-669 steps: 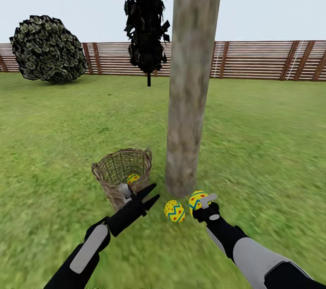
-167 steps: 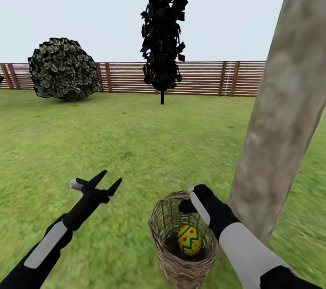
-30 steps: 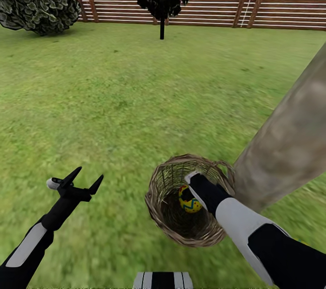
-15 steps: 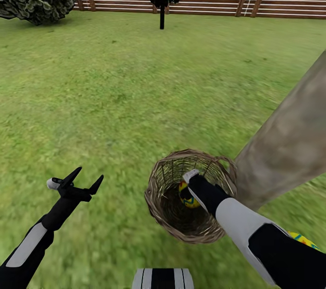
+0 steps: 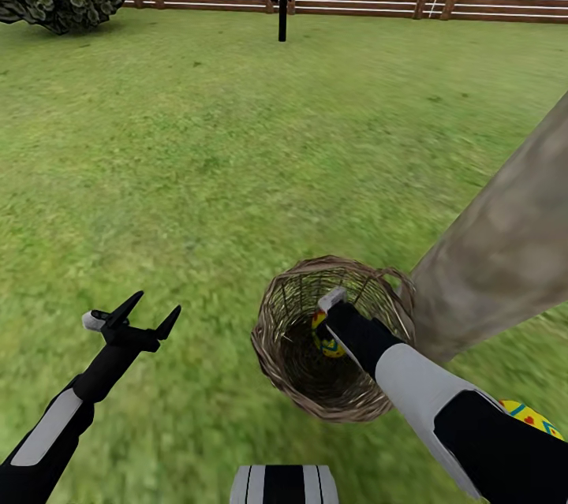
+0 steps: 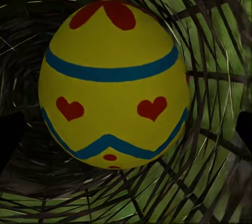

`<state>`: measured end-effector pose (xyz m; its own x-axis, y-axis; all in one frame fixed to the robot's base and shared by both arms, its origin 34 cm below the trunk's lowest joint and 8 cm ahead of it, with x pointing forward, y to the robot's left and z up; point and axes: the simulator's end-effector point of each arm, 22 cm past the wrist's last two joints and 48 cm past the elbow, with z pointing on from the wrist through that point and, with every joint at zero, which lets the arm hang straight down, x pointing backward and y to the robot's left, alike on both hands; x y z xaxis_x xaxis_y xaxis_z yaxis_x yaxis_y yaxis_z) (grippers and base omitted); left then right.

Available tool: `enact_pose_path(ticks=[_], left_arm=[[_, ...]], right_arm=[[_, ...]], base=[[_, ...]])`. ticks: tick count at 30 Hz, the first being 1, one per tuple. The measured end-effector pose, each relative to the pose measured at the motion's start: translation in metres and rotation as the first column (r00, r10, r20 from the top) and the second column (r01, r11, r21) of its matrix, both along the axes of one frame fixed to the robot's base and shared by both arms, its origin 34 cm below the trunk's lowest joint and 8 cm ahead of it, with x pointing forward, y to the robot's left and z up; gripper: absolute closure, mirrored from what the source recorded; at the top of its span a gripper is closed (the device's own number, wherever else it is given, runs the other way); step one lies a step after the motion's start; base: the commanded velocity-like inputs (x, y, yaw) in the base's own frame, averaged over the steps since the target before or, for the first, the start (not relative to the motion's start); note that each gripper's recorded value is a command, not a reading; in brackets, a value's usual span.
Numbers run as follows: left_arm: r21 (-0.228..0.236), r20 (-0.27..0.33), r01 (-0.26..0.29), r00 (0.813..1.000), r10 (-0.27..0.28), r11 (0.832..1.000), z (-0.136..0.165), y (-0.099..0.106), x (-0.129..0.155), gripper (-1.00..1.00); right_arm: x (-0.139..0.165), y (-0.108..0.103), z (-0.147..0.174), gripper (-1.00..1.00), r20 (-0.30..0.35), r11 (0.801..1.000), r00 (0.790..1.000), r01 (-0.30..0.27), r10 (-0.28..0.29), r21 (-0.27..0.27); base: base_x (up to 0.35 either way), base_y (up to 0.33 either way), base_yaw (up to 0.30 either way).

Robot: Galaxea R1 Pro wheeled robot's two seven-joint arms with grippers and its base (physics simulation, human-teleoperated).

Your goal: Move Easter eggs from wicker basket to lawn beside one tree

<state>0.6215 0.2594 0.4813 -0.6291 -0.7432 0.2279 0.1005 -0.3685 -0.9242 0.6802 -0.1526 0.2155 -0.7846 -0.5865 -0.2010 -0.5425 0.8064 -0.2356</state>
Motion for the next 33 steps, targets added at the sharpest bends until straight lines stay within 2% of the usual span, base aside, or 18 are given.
enact_pose_path(ticks=[6,9,20,25,33], left_arm=[[0.0,-0.021,0.0,1.0,0.0,1.0,-0.012,0.0,0.0,-1.0],[0.0,-0.033,0.001,0.999,-0.001,1.0,-0.019,-0.001,-0.001,-1.0],[-0.001,-0.063,0.002,0.998,-0.002,1.0,-0.035,-0.002,-0.002,-1.0],[-0.002,-0.063,0.002,0.998,-0.003,1.0,-0.035,-0.003,-0.002,-1.0],[-0.002,-0.092,0.004,0.996,-0.004,1.0,-0.051,-0.004,-0.004,-1.0]], right_arm=[[0.009,-0.006,-0.004,-1.0,0.036,0.999,0.999,0.004,-0.003,-0.04],[0.007,-0.006,-0.01,-1.0,0.033,0.999,0.999,0.004,-0.003,-0.044],[0.003,0.002,-0.027,-1.0,0.027,1.0,1.0,-0.007,0.008,-0.013],[0.003,0.002,-0.027,-1.0,0.027,1.0,1.0,-0.008,0.008,-0.013],[-0.006,0.002,-0.044,-1.0,0.0,1.0,1.0,-0.007,0.007,-0.016]], base=[[0.0,0.0,0.0],[0.0,0.0,0.0],[0.0,0.0,0.0],[0.0,0.0,0.0],[0.0,0.0,0.0]])
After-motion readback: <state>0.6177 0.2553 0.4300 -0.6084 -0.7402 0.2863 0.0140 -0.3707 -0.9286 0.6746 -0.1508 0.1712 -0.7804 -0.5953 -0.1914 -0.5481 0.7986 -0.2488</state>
